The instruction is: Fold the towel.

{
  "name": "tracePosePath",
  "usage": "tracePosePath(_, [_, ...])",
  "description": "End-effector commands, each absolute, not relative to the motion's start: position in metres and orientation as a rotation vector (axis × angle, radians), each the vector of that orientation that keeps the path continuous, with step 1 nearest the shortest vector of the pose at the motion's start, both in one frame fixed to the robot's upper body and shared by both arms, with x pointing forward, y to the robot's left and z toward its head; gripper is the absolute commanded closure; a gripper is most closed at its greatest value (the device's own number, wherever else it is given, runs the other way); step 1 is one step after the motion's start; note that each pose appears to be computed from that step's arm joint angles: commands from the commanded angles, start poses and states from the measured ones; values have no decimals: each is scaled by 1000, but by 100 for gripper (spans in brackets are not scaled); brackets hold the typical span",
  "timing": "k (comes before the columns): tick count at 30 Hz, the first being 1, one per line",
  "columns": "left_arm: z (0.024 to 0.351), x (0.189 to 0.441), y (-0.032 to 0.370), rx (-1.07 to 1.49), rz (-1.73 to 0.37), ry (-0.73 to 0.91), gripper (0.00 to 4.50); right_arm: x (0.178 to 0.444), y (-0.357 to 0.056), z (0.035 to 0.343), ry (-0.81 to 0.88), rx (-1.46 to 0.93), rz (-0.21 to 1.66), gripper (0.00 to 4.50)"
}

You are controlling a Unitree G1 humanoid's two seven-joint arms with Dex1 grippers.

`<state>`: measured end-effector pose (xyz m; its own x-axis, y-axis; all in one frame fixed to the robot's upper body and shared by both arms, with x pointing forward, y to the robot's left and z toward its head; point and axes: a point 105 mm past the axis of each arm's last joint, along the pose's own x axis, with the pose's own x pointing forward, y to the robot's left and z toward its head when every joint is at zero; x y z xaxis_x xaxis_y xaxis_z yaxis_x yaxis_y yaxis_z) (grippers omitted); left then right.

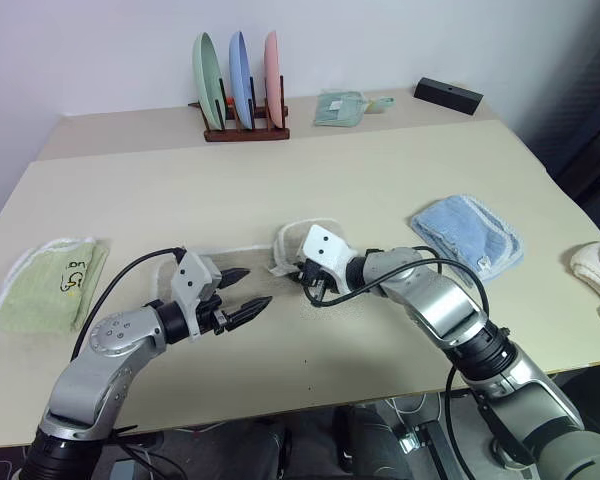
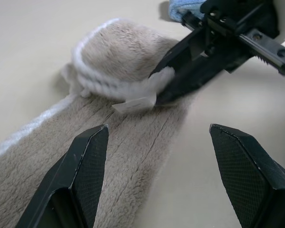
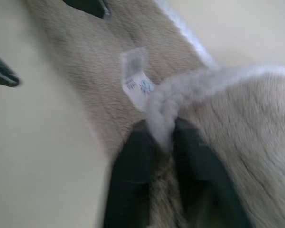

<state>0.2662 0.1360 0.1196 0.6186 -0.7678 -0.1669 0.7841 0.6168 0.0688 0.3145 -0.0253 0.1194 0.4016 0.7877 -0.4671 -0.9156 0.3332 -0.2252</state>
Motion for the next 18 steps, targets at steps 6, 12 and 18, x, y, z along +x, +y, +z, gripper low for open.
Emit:
tracePosePath(6, [130, 265, 147, 162, -852, 102, 101, 304, -57, 169, 115, -480, 1170, 65])
tracePosePath(12, [126, 254, 160, 111, -772, 129, 101, 325, -77, 189, 78, -335, 1061, 272])
tracePosePath(18, [116, 242, 160, 99, -693, 150, 101, 353, -67, 162, 76, -315, 964, 449])
